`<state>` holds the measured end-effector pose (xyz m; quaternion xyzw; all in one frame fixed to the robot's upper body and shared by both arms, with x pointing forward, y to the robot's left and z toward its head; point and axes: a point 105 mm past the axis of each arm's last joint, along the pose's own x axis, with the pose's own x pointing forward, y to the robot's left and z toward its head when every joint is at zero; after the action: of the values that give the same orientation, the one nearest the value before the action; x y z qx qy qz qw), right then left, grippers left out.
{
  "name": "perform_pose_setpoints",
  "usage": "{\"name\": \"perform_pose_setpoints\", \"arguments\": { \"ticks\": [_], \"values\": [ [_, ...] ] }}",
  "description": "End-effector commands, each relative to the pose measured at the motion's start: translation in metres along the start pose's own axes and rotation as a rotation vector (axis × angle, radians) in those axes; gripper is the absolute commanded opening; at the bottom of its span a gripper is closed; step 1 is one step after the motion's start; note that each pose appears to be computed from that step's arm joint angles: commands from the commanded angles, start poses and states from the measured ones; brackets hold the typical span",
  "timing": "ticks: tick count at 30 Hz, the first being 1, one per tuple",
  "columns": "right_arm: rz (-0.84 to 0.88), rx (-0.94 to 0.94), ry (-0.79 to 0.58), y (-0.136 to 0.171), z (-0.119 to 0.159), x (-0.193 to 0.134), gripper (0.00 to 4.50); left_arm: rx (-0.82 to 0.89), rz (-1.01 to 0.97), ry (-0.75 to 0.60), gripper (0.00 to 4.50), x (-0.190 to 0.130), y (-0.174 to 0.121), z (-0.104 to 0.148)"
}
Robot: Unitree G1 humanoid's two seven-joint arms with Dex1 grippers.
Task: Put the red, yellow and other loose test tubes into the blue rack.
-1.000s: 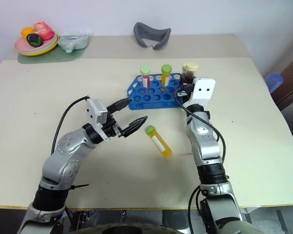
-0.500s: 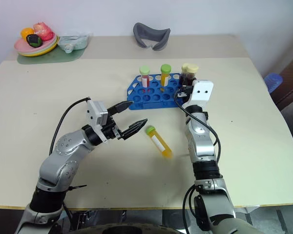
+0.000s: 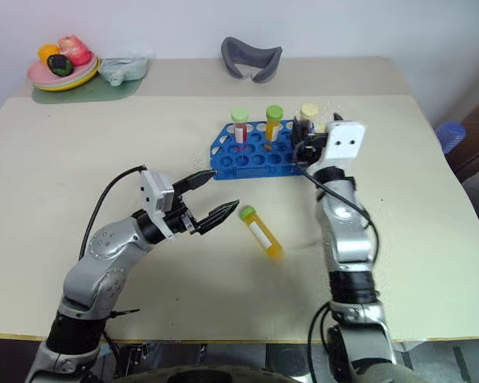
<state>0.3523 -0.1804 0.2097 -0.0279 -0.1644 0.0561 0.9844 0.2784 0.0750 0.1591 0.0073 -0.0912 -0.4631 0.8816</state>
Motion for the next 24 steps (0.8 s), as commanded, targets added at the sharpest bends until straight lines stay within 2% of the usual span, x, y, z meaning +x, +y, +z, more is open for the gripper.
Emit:
{"name": "perform_pose_setpoints", "arguments": {
  "ticks": [1,5,9,12,15,19,24],
  "values": [
    [0.184,-0.039,0.081,0.0,0.027,-0.025,4.41,0.055,0.033,-0.01,4.5,-0.009,0.011,0.007],
    [0.417,-0.148,0.319,0.009,0.023,-0.062,4.41,0.071,0.045,0.014,4.5,-0.016,0.022,0.003],
    [0.681,-0.154,0.53,0.04,0.021,-0.099,4.41,0.086,0.034,0.033,4.5,-0.016,0.03,0.001],
    [0.776,-0.139,0.645,0.063,0.016,-0.108,4.41,0.103,-0.012,0.062,4.5,-0.015,0.029,-0.001],
    [0.778,-0.219,0.799,0.087,-0.004,-0.097,4.41,0.137,-0.09,0.127,4.5,-0.018,0.022,-0.008],
    [0.808,-0.16,0.874,0.112,-0.016,-0.087,4.41,0.143,-0.092,0.135,4.5,-0.02,0.023,-0.008],
    [0.733,-0.135,1.015,0.116,-0.034,-0.079,4.41,0.136,-0.083,0.149,4.5,-0.028,0.023,-0.01]
  ]
}}
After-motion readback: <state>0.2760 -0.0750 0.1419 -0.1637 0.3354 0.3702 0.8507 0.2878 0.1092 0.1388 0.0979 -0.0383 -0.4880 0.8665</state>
